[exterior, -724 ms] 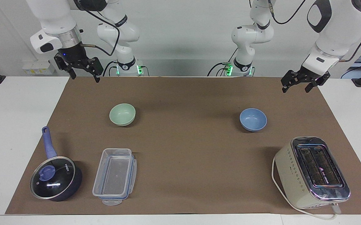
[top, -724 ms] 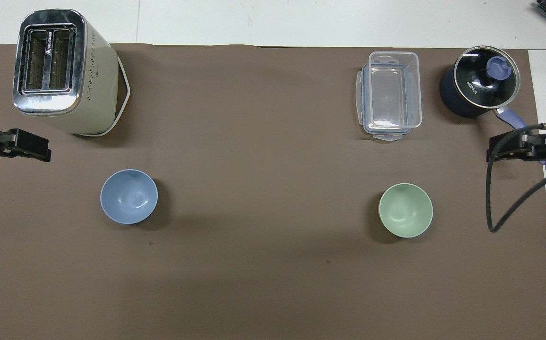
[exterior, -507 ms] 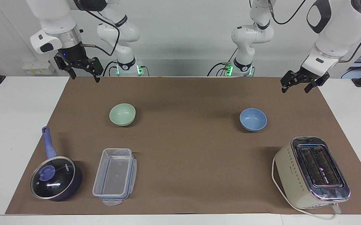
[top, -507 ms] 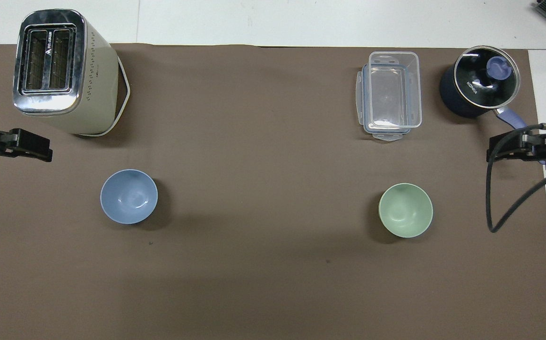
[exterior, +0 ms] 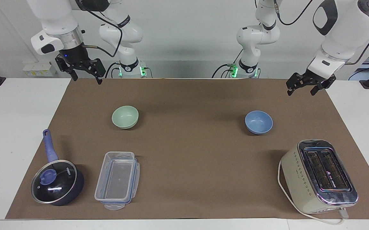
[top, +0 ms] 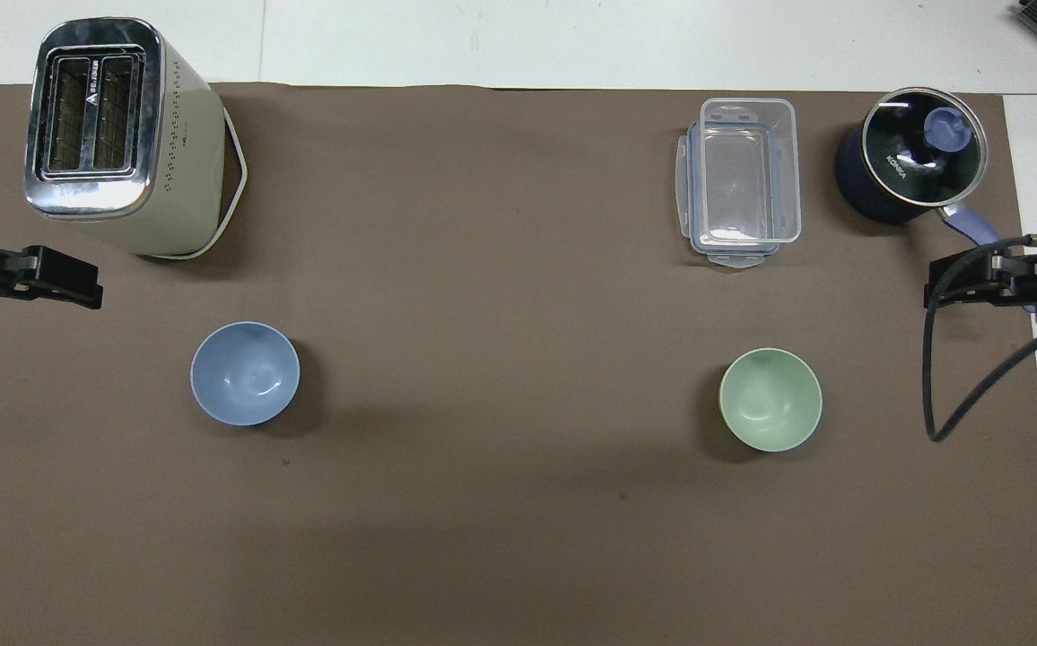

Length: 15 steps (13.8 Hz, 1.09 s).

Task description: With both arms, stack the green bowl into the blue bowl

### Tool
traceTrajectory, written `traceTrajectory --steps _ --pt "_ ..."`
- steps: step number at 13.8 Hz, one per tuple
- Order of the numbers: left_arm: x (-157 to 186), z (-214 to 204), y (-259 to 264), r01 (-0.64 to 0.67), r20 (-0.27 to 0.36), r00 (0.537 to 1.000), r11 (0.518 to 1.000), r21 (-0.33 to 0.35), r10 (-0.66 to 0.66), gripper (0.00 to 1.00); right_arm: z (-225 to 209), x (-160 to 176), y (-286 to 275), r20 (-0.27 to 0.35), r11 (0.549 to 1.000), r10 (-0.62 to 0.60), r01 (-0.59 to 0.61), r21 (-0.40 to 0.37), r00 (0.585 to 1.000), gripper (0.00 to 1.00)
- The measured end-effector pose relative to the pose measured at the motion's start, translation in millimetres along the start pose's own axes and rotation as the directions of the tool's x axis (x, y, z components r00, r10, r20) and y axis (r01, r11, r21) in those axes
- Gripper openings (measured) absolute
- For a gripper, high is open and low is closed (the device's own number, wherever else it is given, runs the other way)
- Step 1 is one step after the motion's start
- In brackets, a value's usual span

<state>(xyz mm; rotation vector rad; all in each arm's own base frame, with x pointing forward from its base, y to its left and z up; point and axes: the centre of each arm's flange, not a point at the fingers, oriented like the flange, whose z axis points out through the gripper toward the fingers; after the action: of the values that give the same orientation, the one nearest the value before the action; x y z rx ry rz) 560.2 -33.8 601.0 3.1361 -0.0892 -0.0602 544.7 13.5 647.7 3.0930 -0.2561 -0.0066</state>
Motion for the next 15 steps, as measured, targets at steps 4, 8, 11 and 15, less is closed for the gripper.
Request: traceTrajectory --steps 4,8,11,15 --pt "-6.1 17.8 -5.6 0.014 -0.022 1.0 1.0 -0.005 -0.014 1.0 0.0 0.0 0.0 0.0 1.0 0.0 0.0 0.0 1.0 1.0" --pt "-10.9 38.8 -24.7 0.02 -0.038 0.999 1.0 -0.024 -0.021 1.0 0.0 0.0 0.0 0.0 1.0 0.0 0.0 0.0 1.0 1.0" --pt "-15.0 60.8 -48.4 0.004 -0.055 0.998 0.999 -0.049 -0.007 1.0 0.0 0.0 0.0 0.0 1.0 0.0 0.0 0.0 1.0 1.0" --pt "-16.9 113.7 -44.9 -0.006 -0.073 0.997 0.999 -0.053 0.002 1.0 0.0 0.0 0.0 0.0 1.0 0.0 0.0 0.0 1.0 1.0"
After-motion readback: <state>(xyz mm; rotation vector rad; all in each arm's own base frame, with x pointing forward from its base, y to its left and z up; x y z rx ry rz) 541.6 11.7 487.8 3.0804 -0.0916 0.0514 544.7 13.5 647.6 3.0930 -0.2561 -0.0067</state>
